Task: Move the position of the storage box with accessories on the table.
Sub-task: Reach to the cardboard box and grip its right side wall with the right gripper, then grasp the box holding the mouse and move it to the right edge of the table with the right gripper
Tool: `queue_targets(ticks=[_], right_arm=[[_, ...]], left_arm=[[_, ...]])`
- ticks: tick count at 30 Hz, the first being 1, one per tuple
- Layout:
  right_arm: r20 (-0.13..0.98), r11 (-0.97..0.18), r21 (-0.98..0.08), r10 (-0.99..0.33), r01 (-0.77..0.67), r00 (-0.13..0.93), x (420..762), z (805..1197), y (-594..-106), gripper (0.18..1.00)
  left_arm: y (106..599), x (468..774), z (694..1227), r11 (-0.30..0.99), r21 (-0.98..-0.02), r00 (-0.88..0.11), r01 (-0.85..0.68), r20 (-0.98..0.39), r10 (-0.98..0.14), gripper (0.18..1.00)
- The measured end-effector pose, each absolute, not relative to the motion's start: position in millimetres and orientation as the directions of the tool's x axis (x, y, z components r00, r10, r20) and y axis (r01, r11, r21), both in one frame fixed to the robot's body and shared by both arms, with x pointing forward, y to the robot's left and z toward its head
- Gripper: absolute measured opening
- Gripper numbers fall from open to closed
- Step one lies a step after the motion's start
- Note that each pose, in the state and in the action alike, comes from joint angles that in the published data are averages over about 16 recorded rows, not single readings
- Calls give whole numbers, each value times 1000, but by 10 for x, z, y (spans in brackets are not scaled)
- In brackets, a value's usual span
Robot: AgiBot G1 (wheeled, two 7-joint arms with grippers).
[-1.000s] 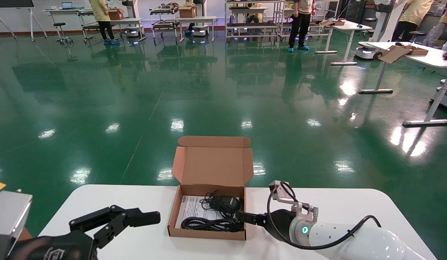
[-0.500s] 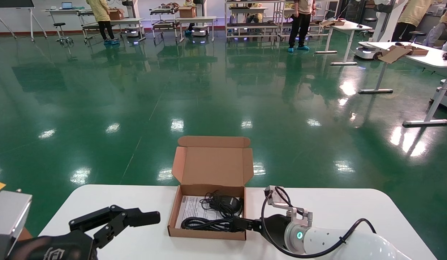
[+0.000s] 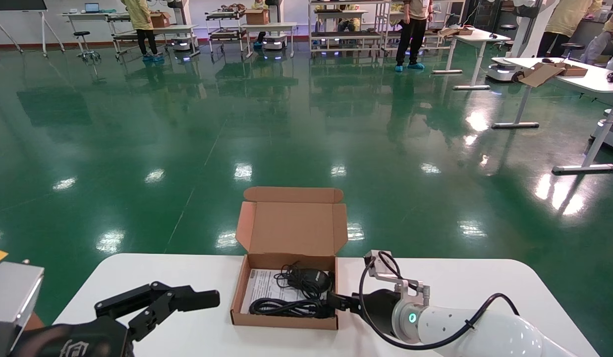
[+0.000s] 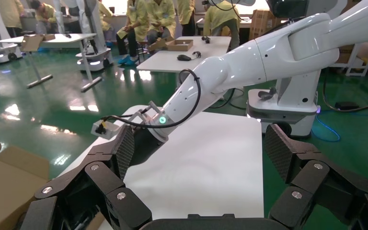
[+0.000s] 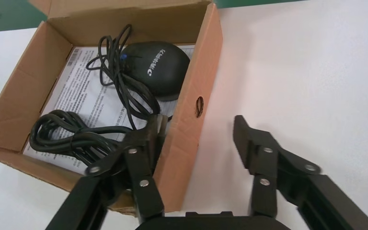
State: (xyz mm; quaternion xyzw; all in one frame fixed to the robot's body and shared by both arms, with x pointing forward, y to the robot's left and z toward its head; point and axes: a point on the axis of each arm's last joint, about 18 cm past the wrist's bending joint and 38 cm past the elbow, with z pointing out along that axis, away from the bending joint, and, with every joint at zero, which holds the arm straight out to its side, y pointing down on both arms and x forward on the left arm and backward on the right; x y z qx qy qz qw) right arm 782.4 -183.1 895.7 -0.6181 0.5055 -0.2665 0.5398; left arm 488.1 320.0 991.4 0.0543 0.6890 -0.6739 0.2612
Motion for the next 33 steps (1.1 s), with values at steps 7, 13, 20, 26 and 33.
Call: queue_targets(ticks=[7, 13, 20, 26, 33], right_arm=[[-215, 93, -936, -914, -340, 344, 7825, 8939, -1834, 548], [-214, 92, -935, -916, -343, 340, 7826, 8918, -1843, 421], [-211, 89, -934, -919, -345, 334, 7830, 8913, -1868, 296], [-203, 83, -936, -921, -343, 331, 7835, 8965, -1914, 233], [-185, 68, -940, -924, -333, 334, 7839, 9111, -2003, 208]], left_arm=[[3200, 4881, 9914, 86, -900, -858, 427, -433, -277, 1000], [3200, 4881, 9914, 86, -900, -858, 427, -433, -277, 1000], [3200, 4881, 9914, 86, -900, -858, 427, -433, -277, 1000], [3200, 4881, 9914, 86, -900, -858, 427, -433, -277, 1000], [3200, 4881, 9914, 86, -900, -858, 427, -433, -277, 1000]])
